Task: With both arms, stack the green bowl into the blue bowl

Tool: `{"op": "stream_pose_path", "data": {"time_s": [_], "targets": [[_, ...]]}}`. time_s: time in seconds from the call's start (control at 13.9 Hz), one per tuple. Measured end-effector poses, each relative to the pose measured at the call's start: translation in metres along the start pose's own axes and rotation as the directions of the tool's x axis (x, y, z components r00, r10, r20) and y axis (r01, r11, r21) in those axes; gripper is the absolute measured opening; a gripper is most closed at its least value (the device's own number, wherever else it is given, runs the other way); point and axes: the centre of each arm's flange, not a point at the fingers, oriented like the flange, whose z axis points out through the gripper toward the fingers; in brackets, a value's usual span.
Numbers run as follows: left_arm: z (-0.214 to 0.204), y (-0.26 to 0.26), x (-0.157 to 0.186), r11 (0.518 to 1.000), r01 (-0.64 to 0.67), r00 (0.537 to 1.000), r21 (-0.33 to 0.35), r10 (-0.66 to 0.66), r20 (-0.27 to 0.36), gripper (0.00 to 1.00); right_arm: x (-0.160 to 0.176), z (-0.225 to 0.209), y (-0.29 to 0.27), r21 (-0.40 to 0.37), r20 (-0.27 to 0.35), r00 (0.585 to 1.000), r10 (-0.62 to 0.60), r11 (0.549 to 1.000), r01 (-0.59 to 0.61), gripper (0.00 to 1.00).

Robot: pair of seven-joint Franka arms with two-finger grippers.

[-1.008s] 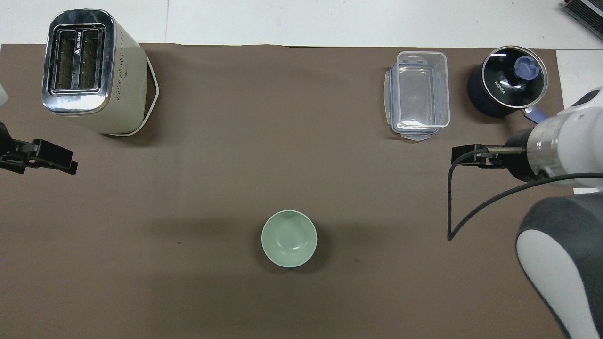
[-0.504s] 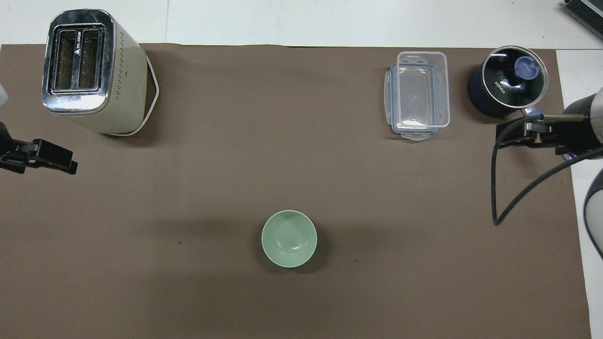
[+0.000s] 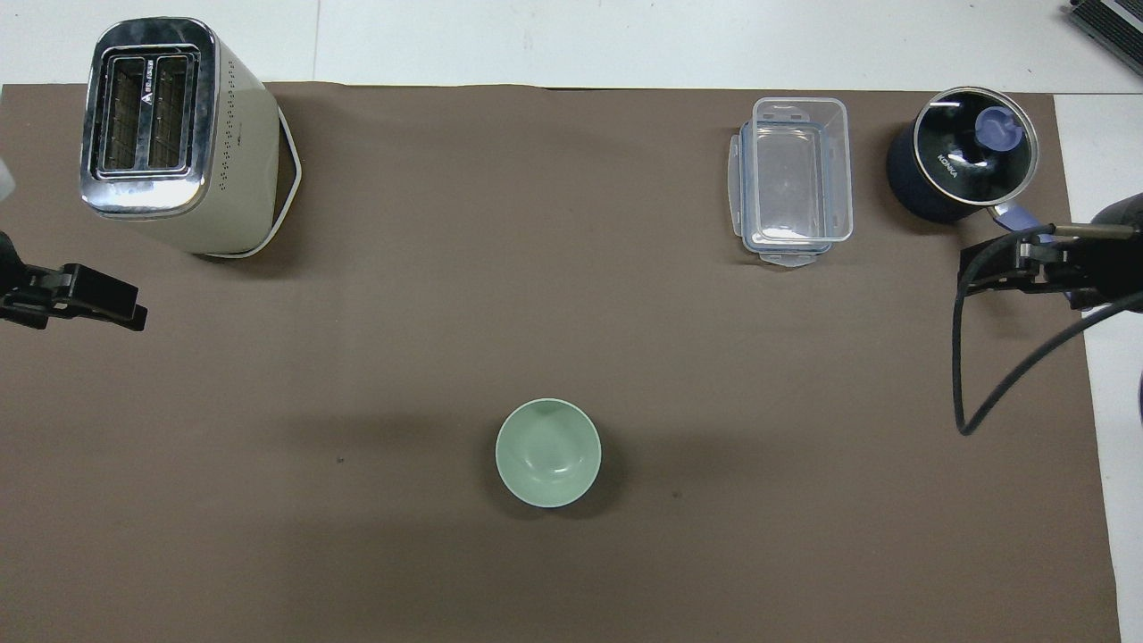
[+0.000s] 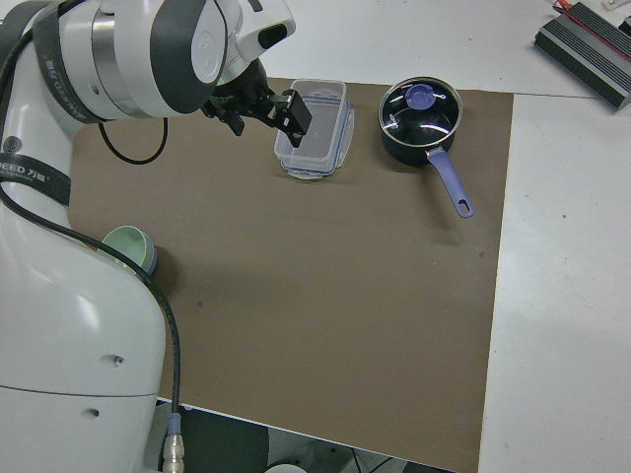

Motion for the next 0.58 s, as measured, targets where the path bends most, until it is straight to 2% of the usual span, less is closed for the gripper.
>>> {"op": "stream_pose_path", "data": {"time_s": [0.58], "targets": [[0.0000, 0.0000, 0.0000, 1.000, 0.000, 1.000, 0.000, 0.000, 0.000, 1.00, -0.0073, 0.0027, 0.0001, 0.002, 0.014, 1.000, -0.001, 1.000, 0.001, 1.00]]}}
